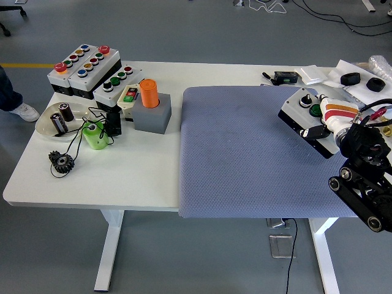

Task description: Pick up the button,place it on the desk,press the button,press the button

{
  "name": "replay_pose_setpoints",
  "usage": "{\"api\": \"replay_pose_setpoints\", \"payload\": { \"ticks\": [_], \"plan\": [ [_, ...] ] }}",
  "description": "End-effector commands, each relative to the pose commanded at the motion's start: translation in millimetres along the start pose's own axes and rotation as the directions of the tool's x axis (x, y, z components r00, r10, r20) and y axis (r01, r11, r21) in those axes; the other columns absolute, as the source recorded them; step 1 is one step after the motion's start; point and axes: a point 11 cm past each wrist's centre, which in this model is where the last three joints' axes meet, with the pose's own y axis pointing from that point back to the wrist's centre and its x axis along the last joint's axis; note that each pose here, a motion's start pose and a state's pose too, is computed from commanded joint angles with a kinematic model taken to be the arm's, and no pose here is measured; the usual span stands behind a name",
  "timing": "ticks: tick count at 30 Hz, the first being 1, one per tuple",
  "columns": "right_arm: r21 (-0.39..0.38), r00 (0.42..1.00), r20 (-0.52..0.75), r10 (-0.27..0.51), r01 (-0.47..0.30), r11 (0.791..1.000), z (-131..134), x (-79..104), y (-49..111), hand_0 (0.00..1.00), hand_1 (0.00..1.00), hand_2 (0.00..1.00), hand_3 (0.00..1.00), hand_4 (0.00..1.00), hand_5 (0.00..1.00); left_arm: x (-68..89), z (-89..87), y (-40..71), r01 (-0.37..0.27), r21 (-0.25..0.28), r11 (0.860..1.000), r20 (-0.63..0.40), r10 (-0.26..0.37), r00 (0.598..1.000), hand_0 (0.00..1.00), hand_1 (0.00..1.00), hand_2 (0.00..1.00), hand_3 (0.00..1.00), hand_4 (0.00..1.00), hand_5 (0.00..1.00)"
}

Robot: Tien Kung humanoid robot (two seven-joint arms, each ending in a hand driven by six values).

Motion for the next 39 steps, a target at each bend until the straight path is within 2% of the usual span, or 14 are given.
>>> {"api": "replay_pose_setpoints", "payload": {
  "ticks": [1, 4, 6, 8, 10, 13, 17, 19, 22, 30, 31, 36, 37, 39],
  "plan": [
    [0.025, 1.000, 0.010, 0.003, -0.004, 1.000, -4.5, 1.3, 0.9, 0.098, 0.002, 0.140, 0.220, 0.509, 0.178, -0.2, 0.1, 0.1, 0.000, 0.001, 1.000, 0.001, 0.000, 1.000, 0.646, 0.702, 0.701, 0.500, 0.316, 0.998],
    [0.196, 0.998, 0.056, -0.029, 0.017, 0.980, -32.6, 0.7, 9.1, 0.098, 0.002, 0.140, 0.220, 0.509, 0.178, -0.6, 1.2, 0.2, -0.002, 0.003, 1.000, 0.006, 0.002, 1.000, 0.646, 0.702, 0.701, 0.500, 0.316, 0.998],
    [0.301, 0.995, 0.015, -0.102, 0.093, 0.949, -46.5, -4.5, 14.0, 0.098, 0.002, 0.140, 0.220, 0.509, 0.178, -0.5, 1.2, 0.1, -0.001, 0.001, 1.000, -0.002, 0.001, 1.000, 0.646, 0.702, 0.701, 0.500, 0.316, 0.998],
    [0.395, 0.986, -0.035, -0.160, 0.161, 0.905, -59.2, -9.3, 19.2, 0.086, 0.002, 0.111, 0.188, 0.509, 0.221, -0.7, 2.1, 0.2, -0.001, 0.000, 1.000, -0.006, 0.001, 1.000, 0.646, 0.701, 0.702, 0.499, 0.315, 0.998],
    [0.484, 0.972, -0.100, -0.212, 0.234, 0.843, -73.8, -14.9, 26.1, 0.086, 0.002, 0.111, 0.188, 0.509, 0.221, -0.6, 3.5, 0.2, -0.001, -0.001, 1.000, -0.008, 0.001, 1.000, 0.646, 0.701, 0.702, 0.499, 0.315, 0.998],
    [0.585, 0.948, -0.235, -0.215, 0.314, 0.748, -94.9, -21.6, 37.3, 0.096, 0.002, 0.109, 0.185, 0.510, 0.246, -0.4, 5.8, 0.1, -0.001, -0.006, 1.000, -0.005, 0.001, 1.000, 0.644, 0.702, 0.702, 0.499, 0.315, 0.998],
    [0.591, 0.904, -0.386, -0.186, 0.397, 0.703, -103.0, -34.6, 40.5, 0.096, 0.002, 0.109, 0.185, 0.510, 0.246, -0.3, 8.0, 0.1, -0.002, -0.010, 1.000, -0.010, 0.001, 1.000, 0.644, 0.702, 0.702, 0.499, 0.315, 0.998],
    [0.582, 0.886, -0.427, -0.180, 0.422, 0.696, -102.2, -39.5, 39.5, 0.158, 0.002, 0.135, 0.214, 0.515, 0.245, -0.6, 8.8, 0.2, -0.001, -0.011, 1.000, -0.013, 0.001, 1.000, 0.645, 0.702, 0.702, 0.499, 0.316, 0.998],
    [0.575, 0.874, -0.459, -0.158, 0.428, 0.697, -101.4, -41.3, 37.7, 0.158, 0.002, 0.135, 0.214, 0.515, 0.245, -0.5, 8.9, 0.2, -0.002, -0.012, 1.000, -0.017, 0.001, 1.000, 0.645, 0.702, 0.702, 0.499, 0.316, 0.998],
    [0.505, 0.868, -0.471, -0.160, 0.414, 0.758, -86.5, -41.2, 26.6, 0.194, 0.023, 0.164, 0.254, 0.514, 0.274, -1.6, 9.3, 0.4, 0.001, -0.012, 1.000, -0.015, -0.001, 1.000, 0.646, 0.702, 0.702, 0.498, 0.315, 0.998],
    [0.497, 0.869, -0.468, -0.162, 0.411, 0.765, -84.3, -40.5, 25.5, 0.233, 0.063, 0.210, 0.367, 0.518, 0.332, -1.8, 9.7, 0.4, 0.000, -0.012, 1.000, -0.015, -0.001, 1.000, 0.645, 0.702, 0.701, 0.499, 0.315, 0.998],
    [0.460, 0.864, -0.472, -0.176, 0.412, 0.787, -75.8, -38.9, 23.0, 0.233, 0.063, 0.210, 0.367, 0.518, 0.332, -2.6, 9.9, 0.7, -0.001, -0.010, 1.000, -0.018, 0.000, 1.000, 0.645, 0.702, 0.701, 0.499, 0.315, 0.998],
    [0.453, 0.860, -0.478, -0.176, 0.414, 0.790, -74.0, -38.8, 22.8, 0.289, 0.198, 0.331, 0.608, 0.661, 0.562, -2.9, 10.1, 0.7, -0.001, -0.010, 1.000, -0.018, 0.001, 1.000, 0.644, 0.702, 0.701, 0.499, 0.315, 0.998],
    [0.439, 0.854, -0.489, -0.177, 0.416, 0.796, -70.8, -38.7, 22.6, 0.289, 0.198, 0.331, 0.608, 0.661, 0.562, -3.3, 10.4, 0.9, -0.001, -0.010, 1.000, -0.020, 0.001, 1.000, 0.644, 0.702, 0.701, 0.499, 0.315, 0.998]
  ]
}}
